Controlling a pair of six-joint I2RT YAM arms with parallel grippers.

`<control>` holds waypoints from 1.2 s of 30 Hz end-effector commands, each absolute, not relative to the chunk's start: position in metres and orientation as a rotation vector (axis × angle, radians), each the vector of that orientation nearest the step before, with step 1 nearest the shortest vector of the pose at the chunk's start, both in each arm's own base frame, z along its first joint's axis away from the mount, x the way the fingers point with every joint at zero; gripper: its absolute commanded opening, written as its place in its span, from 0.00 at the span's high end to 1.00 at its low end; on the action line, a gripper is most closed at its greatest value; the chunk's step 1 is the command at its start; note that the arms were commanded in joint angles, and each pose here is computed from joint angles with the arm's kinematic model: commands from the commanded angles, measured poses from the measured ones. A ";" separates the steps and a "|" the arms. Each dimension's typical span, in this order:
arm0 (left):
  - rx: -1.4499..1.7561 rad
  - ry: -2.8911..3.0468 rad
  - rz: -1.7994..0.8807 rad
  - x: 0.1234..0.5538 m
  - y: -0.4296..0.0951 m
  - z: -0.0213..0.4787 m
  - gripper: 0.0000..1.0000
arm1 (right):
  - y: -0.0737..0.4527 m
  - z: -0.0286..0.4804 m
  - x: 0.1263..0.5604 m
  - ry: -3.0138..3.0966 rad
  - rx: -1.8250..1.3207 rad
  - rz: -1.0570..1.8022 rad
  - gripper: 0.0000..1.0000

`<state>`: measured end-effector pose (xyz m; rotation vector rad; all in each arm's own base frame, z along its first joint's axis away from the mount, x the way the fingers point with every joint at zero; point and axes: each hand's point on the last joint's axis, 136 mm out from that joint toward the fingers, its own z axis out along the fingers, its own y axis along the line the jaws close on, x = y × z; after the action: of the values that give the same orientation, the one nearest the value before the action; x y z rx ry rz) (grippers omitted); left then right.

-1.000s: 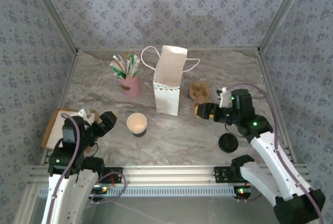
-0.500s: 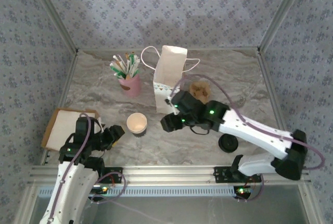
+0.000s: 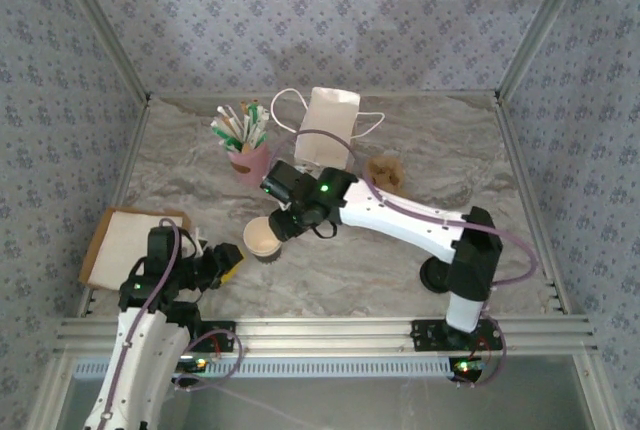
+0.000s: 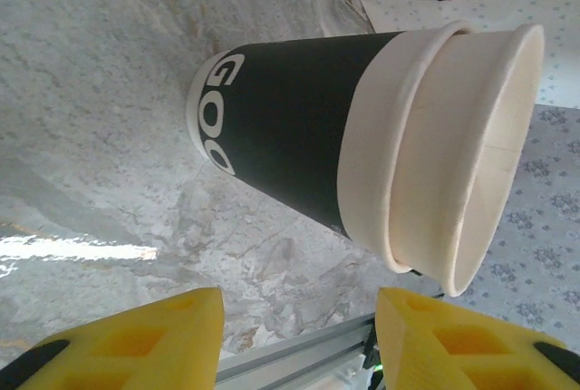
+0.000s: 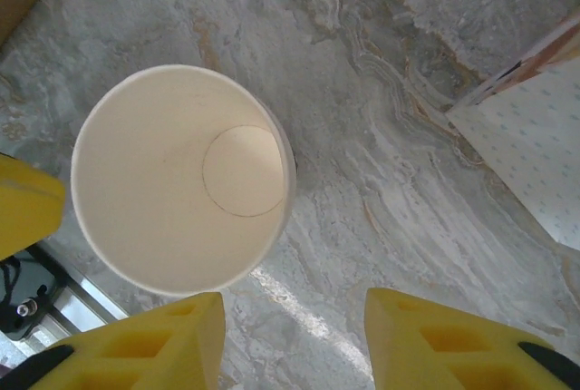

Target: Pack the takeout coffee

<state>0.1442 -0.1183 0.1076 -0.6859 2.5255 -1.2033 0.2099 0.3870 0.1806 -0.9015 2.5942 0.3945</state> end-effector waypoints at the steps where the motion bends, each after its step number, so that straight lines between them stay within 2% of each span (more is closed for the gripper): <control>1: -0.657 2.517 -1.286 0.147 -0.125 0.105 0.52 | 0.395 0.177 0.207 2.626 -0.978 0.367 0.57; 14: -0.650 2.513 -1.304 0.150 -0.126 0.102 0.51 | 0.417 0.156 0.223 2.668 -1.010 0.336 0.65; 29: -0.658 2.525 -1.307 0.152 -0.126 0.098 0.51 | 0.412 0.152 0.234 2.674 -0.991 0.272 0.62; 36: -0.637 2.506 -1.310 0.158 -0.126 0.102 0.50 | 0.415 0.144 0.234 2.696 -0.997 0.288 0.72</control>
<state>0.1533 -0.1236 0.0932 -0.7017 2.5365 -1.2825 0.2314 0.4160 0.1465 -0.9879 2.6785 0.3043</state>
